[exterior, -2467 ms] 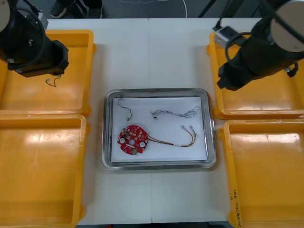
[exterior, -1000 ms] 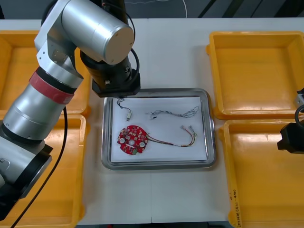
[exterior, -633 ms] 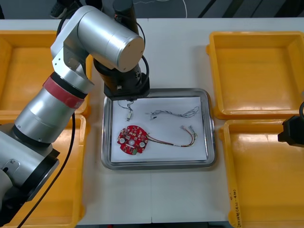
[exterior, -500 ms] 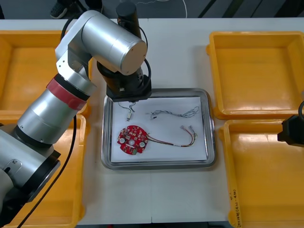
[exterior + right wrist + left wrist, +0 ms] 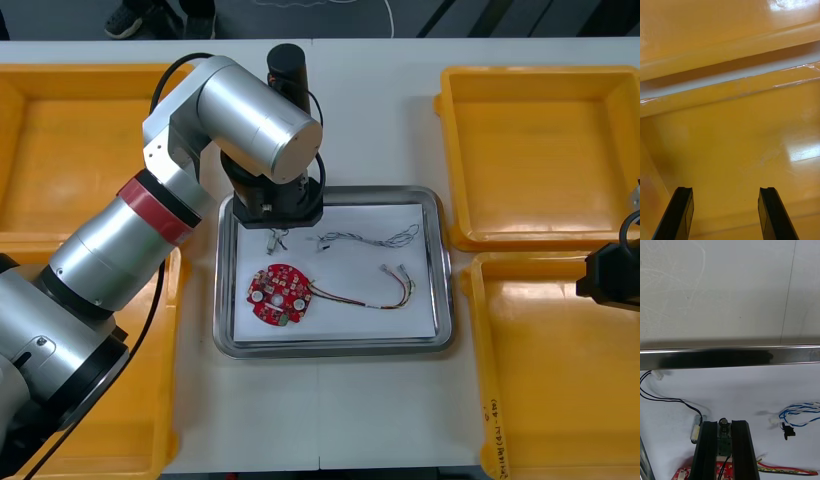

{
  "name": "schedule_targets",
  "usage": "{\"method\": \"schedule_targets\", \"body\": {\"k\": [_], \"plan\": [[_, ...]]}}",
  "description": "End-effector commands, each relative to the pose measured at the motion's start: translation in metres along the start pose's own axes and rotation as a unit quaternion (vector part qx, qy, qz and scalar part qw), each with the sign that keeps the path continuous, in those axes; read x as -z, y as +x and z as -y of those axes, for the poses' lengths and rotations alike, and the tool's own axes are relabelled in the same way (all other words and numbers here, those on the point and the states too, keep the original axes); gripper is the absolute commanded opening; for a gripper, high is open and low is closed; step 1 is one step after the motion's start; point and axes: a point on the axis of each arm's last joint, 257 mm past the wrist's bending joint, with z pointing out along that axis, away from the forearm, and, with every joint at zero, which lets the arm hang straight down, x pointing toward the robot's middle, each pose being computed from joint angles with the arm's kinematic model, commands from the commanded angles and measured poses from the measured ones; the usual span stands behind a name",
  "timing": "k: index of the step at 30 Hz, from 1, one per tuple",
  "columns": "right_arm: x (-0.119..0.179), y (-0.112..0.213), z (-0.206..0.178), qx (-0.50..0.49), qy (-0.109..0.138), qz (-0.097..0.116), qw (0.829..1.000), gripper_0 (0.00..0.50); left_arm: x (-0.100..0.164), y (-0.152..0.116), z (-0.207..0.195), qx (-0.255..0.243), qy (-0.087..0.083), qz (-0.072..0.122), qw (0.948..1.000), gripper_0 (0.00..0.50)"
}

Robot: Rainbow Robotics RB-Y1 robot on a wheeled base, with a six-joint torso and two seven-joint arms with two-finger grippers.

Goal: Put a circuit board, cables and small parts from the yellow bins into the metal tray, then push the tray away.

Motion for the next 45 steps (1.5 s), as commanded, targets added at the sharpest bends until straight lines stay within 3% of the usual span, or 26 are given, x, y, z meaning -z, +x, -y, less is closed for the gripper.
{"method": "schedule_targets", "body": {"k": [1, 10, 11, 12, 13, 14, 18, 29, 35, 36, 42, 45], "plan": [[0.007, -0.002, 0.001, 0.034, -0.005, 0.014, 0.999, 0.500, 0.011, -0.008, 0.031, -0.031, 0.016, 0.021, 0.9992, 0.000], [0.007, 0.000, -0.001, 0.056, -0.009, 0.011, 0.998, 0.500, 0.009, -0.007, 0.032, -0.032, 0.019, 0.021, 0.9991, 0.004], [0.007, 0.000, -0.002, 0.059, -0.010, 0.010, 0.998, 0.500, 0.009, -0.007, 0.032, -0.032, 0.019, 0.021, 0.9991, 0.034], [0.007, 0.000, -0.002, 0.061, -0.010, 0.010, 0.998, 0.500, 0.009, -0.007, 0.032, -0.032, 0.019, 0.020, 0.9991, 0.120], [0.007, 0.000, -0.002, 0.062, -0.010, 0.010, 0.998, 0.500, 0.009, -0.007, 0.032, -0.032, 0.020, 0.020, 0.9991, 0.162], [0.006, 0.001, -0.002, 0.065, -0.010, 0.009, 0.998, 0.500, 0.009, -0.006, 0.034, -0.033, 0.021, 0.019, 0.9991, 0.248], [0.007, 0.001, -0.002, 0.069, -0.010, 0.010, 0.998, 0.500, 0.009, -0.006, 0.033, -0.031, 0.020, 0.018, 0.9991, 0.500], [0.007, 0.002, -0.004, 0.081, -0.015, 0.007, 0.997, 0.500, 0.017, -0.012, 0.024, -0.025, 0.010, 0.024, 0.9993, 0.500], [0.007, 0.004, -0.007, 0.090, -0.020, 0.005, 0.996, 0.500, 0.043, -0.024, 0.013, -0.022, 0.009, 0.044, 0.9988, 0.500], [0.007, 0.005, -0.008, 0.094, -0.023, 0.003, 0.995, 0.499, 0.057, -0.030, 0.004, -0.018, 0.008, 0.054, 0.9984, 0.500], [0.007, 0.007, -0.012, 0.106, -0.030, 0.000, 0.994, 0.500, 0.088, -0.040, -0.030, -0.017, -0.009, 0.071, 0.9973, 0.500], [0.007, 0.008, -0.014, 0.111, -0.034, -0.001, 0.993, 0.500, 0.104, -0.042, -0.048, -0.015, -0.010, 0.074, 0.9971, 0.500]]}}
